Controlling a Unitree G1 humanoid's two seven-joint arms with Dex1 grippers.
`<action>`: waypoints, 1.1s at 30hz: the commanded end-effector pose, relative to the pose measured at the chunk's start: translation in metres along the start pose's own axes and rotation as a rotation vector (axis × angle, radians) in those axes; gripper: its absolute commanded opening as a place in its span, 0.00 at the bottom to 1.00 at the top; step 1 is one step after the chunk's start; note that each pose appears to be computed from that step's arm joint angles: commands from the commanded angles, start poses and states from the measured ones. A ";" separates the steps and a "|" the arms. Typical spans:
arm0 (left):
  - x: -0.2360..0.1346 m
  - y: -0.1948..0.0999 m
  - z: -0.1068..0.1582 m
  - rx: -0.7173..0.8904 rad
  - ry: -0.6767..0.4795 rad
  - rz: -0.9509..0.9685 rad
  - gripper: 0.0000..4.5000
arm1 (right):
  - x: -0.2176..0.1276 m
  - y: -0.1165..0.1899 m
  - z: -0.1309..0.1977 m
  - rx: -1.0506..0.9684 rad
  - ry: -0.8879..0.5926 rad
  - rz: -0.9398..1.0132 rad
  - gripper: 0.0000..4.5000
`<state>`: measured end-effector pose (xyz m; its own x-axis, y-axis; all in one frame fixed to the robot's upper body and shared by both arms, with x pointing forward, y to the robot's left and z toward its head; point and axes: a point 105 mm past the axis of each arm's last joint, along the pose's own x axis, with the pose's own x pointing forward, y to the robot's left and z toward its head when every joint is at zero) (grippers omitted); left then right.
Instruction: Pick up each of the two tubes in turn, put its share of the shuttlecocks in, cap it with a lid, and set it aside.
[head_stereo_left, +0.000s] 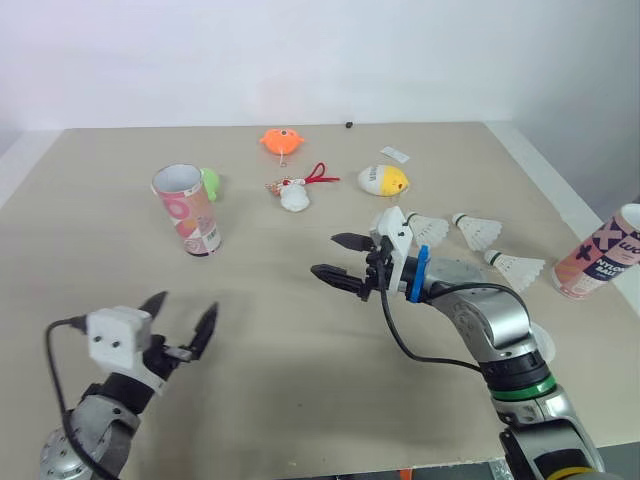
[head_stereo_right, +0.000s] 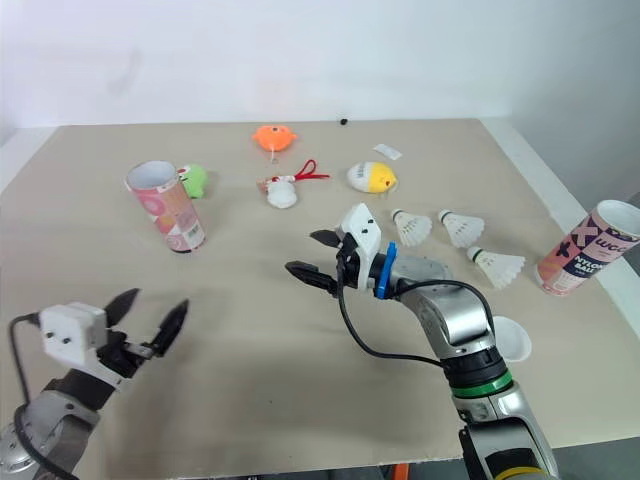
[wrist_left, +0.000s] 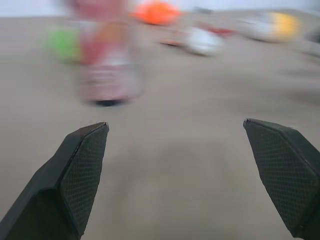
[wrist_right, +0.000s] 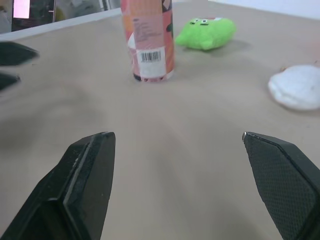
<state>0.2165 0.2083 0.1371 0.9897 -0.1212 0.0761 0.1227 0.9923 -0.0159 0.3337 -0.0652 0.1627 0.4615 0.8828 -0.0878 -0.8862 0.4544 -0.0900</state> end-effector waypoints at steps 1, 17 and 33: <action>-0.002 0.022 0.013 0.010 -0.089 0.154 1.00 | 0.001 -0.003 0.013 -0.047 -0.051 -0.005 0.97; 0.068 0.050 -0.011 -0.007 0.005 0.074 1.00 | -0.019 -0.003 0.020 -0.071 -0.091 -0.127 0.97; 0.146 0.044 -0.007 0.006 0.039 -0.077 1.00 | -0.040 0.002 0.019 -0.051 -0.079 -0.230 0.97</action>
<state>0.3592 0.2287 0.1205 0.9775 -0.2094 -0.0256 0.2082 0.9772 -0.0424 0.3162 -0.0933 0.1683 0.6386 0.7689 -0.0319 -0.7663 0.6315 -0.1181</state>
